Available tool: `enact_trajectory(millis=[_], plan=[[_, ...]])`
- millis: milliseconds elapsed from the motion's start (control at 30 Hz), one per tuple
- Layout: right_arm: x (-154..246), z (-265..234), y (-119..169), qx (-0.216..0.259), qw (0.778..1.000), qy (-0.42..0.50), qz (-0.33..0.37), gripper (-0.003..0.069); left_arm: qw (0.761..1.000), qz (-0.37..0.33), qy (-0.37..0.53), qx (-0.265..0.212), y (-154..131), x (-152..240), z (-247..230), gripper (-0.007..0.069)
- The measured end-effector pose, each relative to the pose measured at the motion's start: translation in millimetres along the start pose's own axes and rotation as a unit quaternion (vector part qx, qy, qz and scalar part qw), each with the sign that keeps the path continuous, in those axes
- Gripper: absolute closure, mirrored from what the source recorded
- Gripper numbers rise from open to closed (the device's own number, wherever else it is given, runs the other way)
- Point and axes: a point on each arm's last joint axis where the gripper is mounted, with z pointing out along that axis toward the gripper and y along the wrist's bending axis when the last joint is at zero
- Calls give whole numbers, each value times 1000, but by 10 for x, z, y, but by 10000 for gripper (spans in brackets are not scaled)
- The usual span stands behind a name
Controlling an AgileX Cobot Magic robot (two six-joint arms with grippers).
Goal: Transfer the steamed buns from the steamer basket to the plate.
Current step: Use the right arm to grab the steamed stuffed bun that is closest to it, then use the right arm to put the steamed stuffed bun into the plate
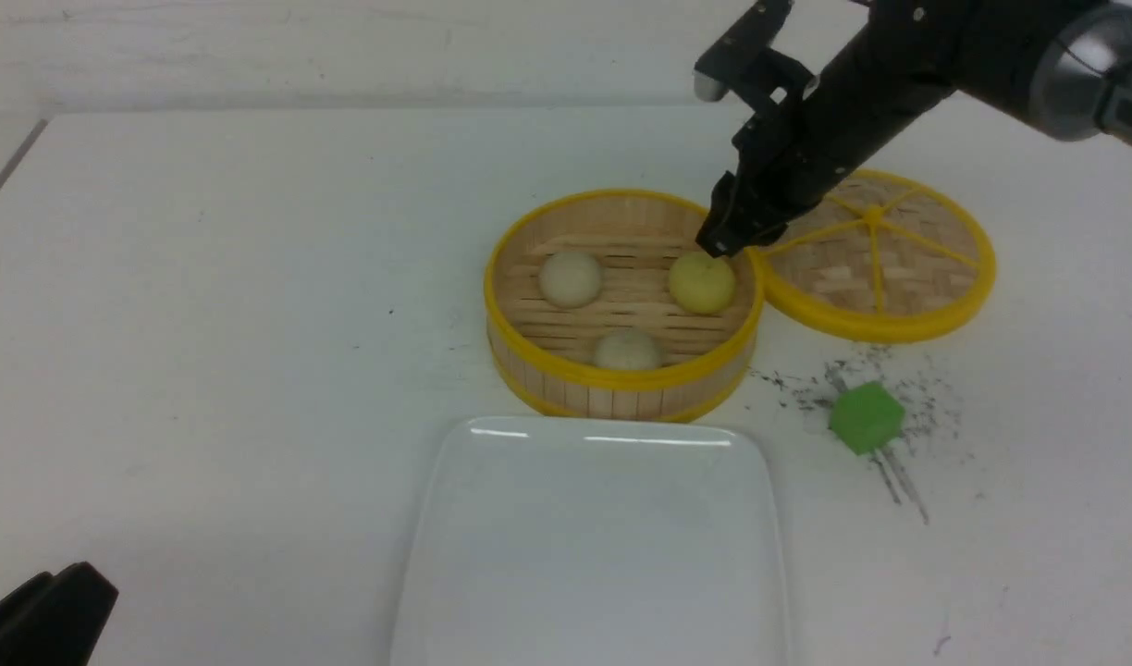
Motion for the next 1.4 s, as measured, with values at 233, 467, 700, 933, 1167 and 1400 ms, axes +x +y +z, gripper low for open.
enact_trajectory(millis=[233, 467, 700, 933, 1167, 1400], plan=[[63, 173, -34, 1, 1000, 9, -10, 363, 1000, 1, 0, 0, 0, 1, 0, 385], [104, 284, -52, 1, 1000, 13, -7, 325, 1000, 1, 1, 0, 0, 2, 0, 385], [145, 408, -74, 3, 1000, 14, -3, 350, 1000, 1, 1, 0, 0, 2, 0, 385], [134, 412, -82, 7, 1000, 8, -1, 599, 1000, 1, 2, 0, 0, 3, 0, 386], [48, 266, -57, 6, 1000, -14, 5, 648, 1000, 1, 2, 0, 0, 3, 0, 386], [-202, -490, 79, 15, 998, -57, -16, 645, 1000, 1, 2, 0, 0, 4, 0, 386]])
